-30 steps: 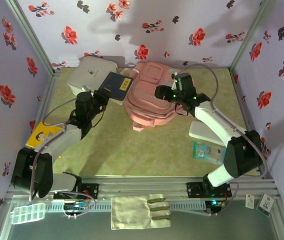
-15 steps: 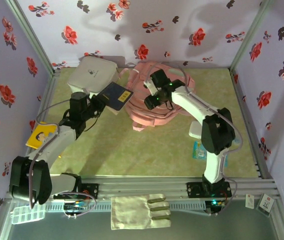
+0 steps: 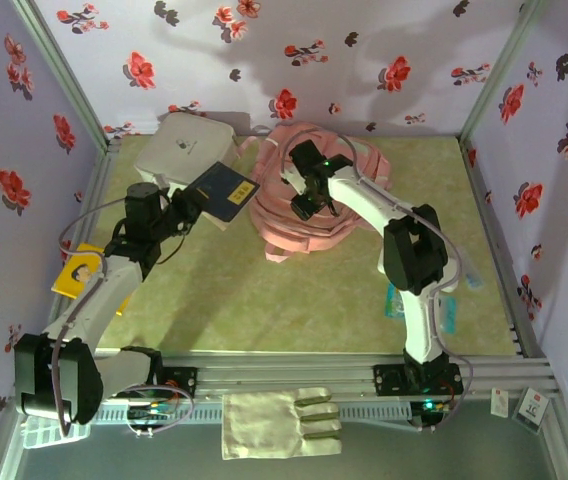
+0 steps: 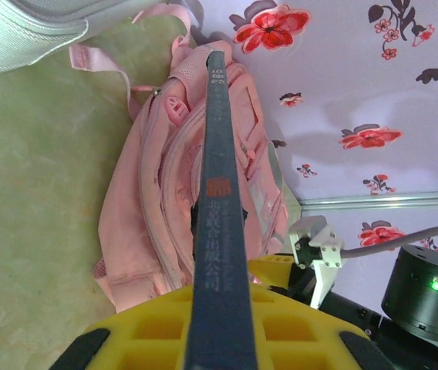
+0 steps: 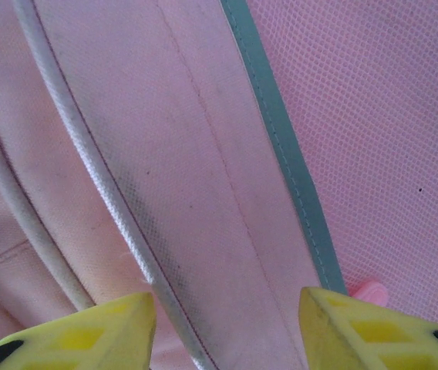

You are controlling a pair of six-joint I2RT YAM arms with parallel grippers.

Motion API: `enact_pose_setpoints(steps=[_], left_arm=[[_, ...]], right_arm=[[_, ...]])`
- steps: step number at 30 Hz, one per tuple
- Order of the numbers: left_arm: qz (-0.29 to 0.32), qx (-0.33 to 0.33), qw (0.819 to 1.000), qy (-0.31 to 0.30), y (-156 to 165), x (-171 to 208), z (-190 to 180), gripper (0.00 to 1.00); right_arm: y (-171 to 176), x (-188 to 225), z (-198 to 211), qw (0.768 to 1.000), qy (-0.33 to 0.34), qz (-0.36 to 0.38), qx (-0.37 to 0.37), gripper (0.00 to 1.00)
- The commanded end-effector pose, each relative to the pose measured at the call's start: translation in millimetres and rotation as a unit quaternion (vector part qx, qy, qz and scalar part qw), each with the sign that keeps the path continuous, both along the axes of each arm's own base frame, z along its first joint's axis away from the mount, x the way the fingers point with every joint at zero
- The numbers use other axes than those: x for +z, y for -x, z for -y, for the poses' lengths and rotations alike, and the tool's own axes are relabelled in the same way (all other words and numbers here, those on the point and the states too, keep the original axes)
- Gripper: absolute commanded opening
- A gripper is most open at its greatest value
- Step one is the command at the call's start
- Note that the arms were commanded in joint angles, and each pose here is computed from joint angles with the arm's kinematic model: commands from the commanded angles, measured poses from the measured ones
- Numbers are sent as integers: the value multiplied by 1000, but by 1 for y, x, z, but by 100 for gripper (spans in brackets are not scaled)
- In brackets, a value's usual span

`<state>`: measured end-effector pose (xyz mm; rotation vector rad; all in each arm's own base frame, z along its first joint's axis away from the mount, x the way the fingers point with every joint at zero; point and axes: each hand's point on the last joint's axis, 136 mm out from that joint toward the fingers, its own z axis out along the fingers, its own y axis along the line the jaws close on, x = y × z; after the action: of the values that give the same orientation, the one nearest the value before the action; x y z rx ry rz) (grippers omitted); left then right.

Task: Pack the student bag
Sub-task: Open the student bag at the top-center of the table.

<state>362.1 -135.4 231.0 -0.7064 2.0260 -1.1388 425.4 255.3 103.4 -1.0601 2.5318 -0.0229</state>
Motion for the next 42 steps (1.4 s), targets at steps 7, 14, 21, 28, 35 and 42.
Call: enact_pose_setpoints(steps=[7, 14, 21, 28, 35, 42], left_arm=[[35, -17, 999, 11, -4, 25, 5, 0], [34, -16, 999, -2, -4, 26, 1, 0], [21, -15, 999, -25, 5, 16, -7, 0], [-2, 12, 998, -61, 21, 9, -31, 0], [-5, -35, 997, -62, 31, 5, -19, 0], [17, -101, 995, 14, 31, 15, 10, 0]], right_arm=[[-16, -16, 1, 999, 37, 9, 5, 49], [-25, -3, 1, 999, 35, 35, -3, 28], [-45, 57, 6, 990, -1, 121, -74, 10], [-63, 114, 21, 970, 8, 200, -141, 6], [-63, 149, 9, 959, -58, 212, -179, 2], [-53, 179, -21, 957, -142, 191, -168, 2]])
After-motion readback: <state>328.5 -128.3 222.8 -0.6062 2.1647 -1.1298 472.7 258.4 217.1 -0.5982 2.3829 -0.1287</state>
